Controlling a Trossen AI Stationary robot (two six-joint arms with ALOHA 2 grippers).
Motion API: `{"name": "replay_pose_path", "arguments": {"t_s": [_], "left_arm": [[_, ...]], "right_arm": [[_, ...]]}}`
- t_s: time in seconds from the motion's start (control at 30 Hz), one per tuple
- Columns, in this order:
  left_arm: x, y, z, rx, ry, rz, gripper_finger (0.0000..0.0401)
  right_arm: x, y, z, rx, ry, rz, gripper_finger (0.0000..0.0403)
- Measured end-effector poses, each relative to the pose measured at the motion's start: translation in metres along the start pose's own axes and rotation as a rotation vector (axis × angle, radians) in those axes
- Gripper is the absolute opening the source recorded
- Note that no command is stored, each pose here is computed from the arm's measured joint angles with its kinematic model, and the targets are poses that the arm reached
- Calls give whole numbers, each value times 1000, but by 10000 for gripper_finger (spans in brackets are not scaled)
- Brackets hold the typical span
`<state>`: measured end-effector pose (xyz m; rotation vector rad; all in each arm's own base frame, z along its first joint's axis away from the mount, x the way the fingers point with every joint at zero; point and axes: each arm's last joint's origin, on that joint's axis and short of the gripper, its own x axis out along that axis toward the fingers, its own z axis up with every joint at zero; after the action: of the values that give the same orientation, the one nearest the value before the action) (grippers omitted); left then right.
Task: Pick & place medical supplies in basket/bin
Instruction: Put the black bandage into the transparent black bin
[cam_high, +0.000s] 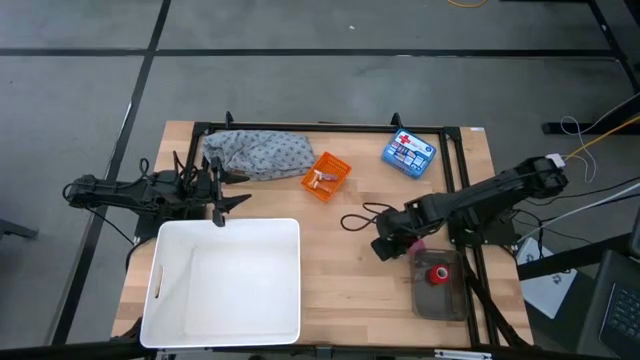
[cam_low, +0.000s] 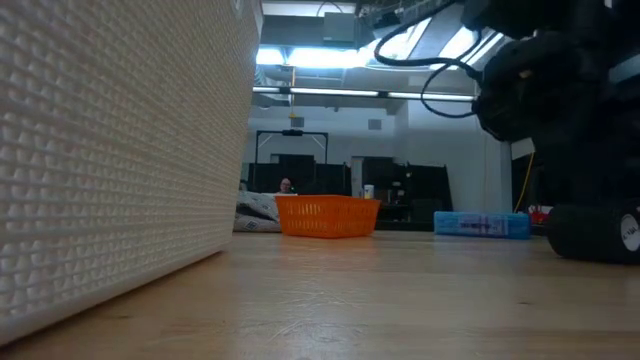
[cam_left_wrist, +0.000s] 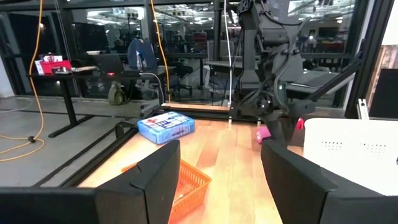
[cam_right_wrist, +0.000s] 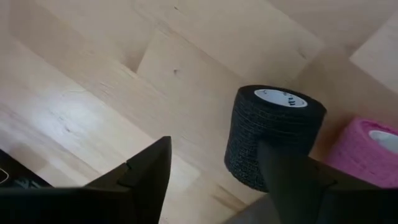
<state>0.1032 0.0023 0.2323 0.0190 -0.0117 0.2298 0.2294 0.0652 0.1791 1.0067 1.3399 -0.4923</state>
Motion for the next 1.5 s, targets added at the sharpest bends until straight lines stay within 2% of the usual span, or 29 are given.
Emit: {"name": "replay_pose_path", "arguments": {"t_s": [0.33,0.53,0.67,0.8,1.0,1.33,1.5], "left_arm": [[0,0,0,0,0,0,223],[0,0,0,0,0,0,221],[0,0,0,0,0,0,223],[0,0,-1,-18,7,0,221],[0,0,-2,-24,20,0,223],[0,0,-2,-31,21,0,219],[0,0,-2,-31,22,0,222]], "right_arm": [[-3,-3,11,7,22,5,242],[-26,18,20,-37,-20,75,243],[-42,19,21,-18,-30,-9,242],[-45,10,18,11,8,-110,242],[-36,13,21,13,27,-116,242],[5,27,33,-109,131,-83,242],[18,30,35,-103,194,-70,242]]}}
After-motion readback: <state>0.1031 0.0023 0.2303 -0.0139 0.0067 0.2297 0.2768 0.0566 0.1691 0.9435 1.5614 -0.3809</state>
